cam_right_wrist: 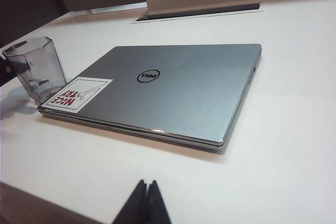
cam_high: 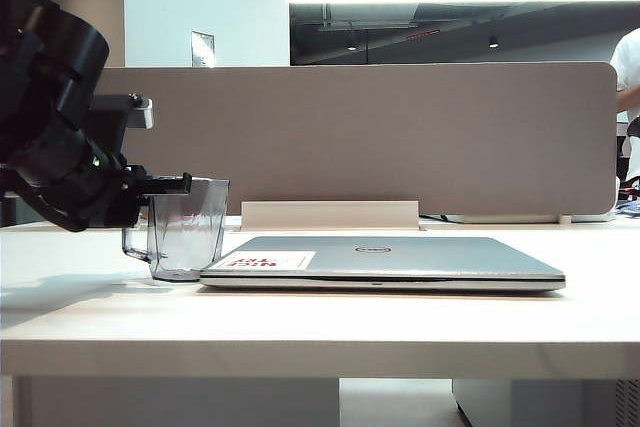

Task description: Pick up the water cup and place it on the left side of the laptop.

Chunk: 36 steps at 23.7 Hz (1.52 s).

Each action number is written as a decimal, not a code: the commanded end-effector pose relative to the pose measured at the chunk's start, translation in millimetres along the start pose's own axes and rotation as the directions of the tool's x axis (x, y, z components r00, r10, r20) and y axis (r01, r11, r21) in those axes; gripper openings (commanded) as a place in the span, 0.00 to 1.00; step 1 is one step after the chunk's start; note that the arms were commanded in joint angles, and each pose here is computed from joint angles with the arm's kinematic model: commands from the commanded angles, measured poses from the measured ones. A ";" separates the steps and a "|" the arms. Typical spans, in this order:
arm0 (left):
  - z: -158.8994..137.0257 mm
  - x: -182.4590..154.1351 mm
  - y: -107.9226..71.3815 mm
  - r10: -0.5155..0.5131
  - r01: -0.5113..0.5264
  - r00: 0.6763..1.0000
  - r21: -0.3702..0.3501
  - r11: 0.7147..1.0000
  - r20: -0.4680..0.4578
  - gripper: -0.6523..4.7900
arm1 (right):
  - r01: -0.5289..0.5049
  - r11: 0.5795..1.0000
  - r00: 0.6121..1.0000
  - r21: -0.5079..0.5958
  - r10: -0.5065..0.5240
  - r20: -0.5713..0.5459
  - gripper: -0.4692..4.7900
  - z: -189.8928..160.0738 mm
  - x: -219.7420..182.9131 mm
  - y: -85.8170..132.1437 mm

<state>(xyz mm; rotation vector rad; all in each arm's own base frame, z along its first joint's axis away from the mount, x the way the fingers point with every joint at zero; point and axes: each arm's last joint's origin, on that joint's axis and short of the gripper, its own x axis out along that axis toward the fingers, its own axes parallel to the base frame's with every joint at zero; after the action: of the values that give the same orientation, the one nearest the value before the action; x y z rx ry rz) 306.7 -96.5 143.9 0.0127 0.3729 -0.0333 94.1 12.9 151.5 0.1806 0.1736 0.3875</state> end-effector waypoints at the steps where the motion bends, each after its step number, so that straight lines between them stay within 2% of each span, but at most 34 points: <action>1: -0.7 4.1 2.4 0.041 -0.041 0.999 0.021 0.999 0.015 0.11 | -0.002 1.000 1.000 0.000 0.002 0.006 0.08 -0.7 0.4 -0.2; 4: -2.5 6.1 5.6 0.057 -0.057 0.998 0.017 0.998 0.010 0.11 | -0.001 1.000 1.000 0.000 0.001 0.007 0.08 -0.7 0.4 -0.3; 6: -1.7 8.2 14.0 0.073 -0.073 0.997 0.006 0.997 0.012 0.11 | -0.001 1.000 1.000 0.000 0.001 0.007 0.08 -0.7 0.4 -0.3; 11: -1.9 10.4 23.6 0.061 -0.061 0.998 -0.007 0.998 -0.001 0.11 | 0.004 1.000 1.000 0.000 -0.004 0.007 0.08 -0.6 0.4 -0.4; 16: -4.4 11.1 23.7 0.063 -0.063 0.998 -0.003 0.998 -0.017 0.13 | 0.006 1.000 1.000 0.000 -0.006 0.007 0.08 -0.7 0.4 -0.5; 18: -4.8 11.1 23.7 0.063 -0.064 0.998 -0.002 0.998 -0.021 0.23 | 0.006 1.000 1.000 0.001 -0.006 0.007 0.08 -0.7 0.4 -0.5; 26: -5.7 11.0 23.7 0.064 -0.064 0.997 0.001 0.998 -0.030 0.24 | 0.006 1.000 1.000 0.000 -0.006 0.007 0.08 -0.7 0.4 -0.5; 29: -6.8 10.4 23.9 0.065 -0.065 0.997 0.006 0.998 -0.048 0.30 | 0.006 1.000 1.000 0.001 -0.006 0.007 0.08 -0.7 0.4 -0.5; 36: -0.7 0.5 25.5 0.074 -0.072 0.993 0.024 0.997 -0.093 0.30 | 0.006 1.000 1.000 0.000 -0.006 0.007 0.08 -0.7 0.4 -0.5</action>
<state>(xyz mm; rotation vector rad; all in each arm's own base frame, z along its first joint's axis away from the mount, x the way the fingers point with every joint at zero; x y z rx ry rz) 308.9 -71.2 140.1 0.0434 0.4634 0.0357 94.2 12.8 151.5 0.1803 0.1733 0.3826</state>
